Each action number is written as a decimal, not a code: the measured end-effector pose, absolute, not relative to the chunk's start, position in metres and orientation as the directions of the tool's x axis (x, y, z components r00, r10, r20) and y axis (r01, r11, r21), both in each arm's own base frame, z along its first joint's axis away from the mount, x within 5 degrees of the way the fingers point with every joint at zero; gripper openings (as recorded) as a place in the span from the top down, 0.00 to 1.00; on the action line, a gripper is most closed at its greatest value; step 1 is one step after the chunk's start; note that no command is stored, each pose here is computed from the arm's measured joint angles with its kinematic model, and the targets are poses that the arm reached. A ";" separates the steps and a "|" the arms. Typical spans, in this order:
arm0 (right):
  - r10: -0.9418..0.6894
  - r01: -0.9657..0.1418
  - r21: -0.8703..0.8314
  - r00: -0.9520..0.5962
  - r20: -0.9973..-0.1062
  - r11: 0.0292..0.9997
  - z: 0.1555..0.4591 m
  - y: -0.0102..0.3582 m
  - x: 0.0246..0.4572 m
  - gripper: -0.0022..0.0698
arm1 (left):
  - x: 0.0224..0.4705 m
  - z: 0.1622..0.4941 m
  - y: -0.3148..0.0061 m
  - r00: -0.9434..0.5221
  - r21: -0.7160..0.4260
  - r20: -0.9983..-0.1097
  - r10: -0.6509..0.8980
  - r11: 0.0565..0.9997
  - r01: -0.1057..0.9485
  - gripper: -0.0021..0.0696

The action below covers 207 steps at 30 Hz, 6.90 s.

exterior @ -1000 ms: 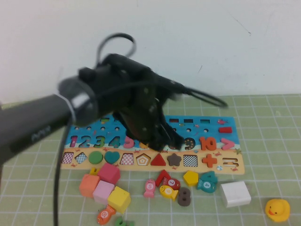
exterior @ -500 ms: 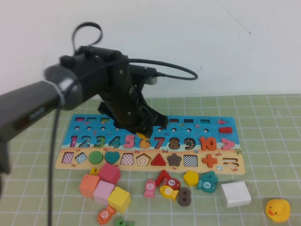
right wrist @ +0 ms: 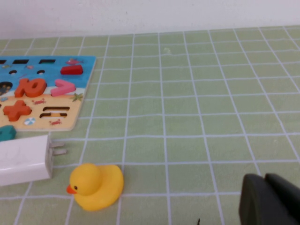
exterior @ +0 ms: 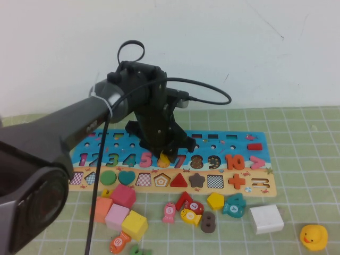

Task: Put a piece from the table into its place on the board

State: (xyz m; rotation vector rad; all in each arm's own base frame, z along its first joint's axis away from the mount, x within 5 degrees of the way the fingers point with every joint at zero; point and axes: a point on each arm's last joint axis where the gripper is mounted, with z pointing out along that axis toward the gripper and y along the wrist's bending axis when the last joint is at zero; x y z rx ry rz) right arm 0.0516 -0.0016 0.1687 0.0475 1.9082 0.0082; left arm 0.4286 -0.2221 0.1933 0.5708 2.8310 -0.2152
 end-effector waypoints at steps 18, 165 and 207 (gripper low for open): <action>0.037 0.029 0.029 -0.331 -0.943 0.999 0.169 -0.002 0.052 0.97 | 0.436 0.170 -0.223 -0.893 -0.067 -0.253 0.373 0.914 0.401 0.61; 0.037 0.029 0.029 -0.331 -0.943 0.999 0.169 -0.002 0.052 0.97 | 0.368 0.258 -0.207 -0.694 0.023 -0.541 0.475 0.833 0.553 0.97; 0.037 0.029 0.029 -0.331 -0.943 0.999 0.169 -0.002 0.052 0.97 | 0.037 0.308 -0.016 -0.597 -0.129 -0.792 0.127 0.921 0.367 0.97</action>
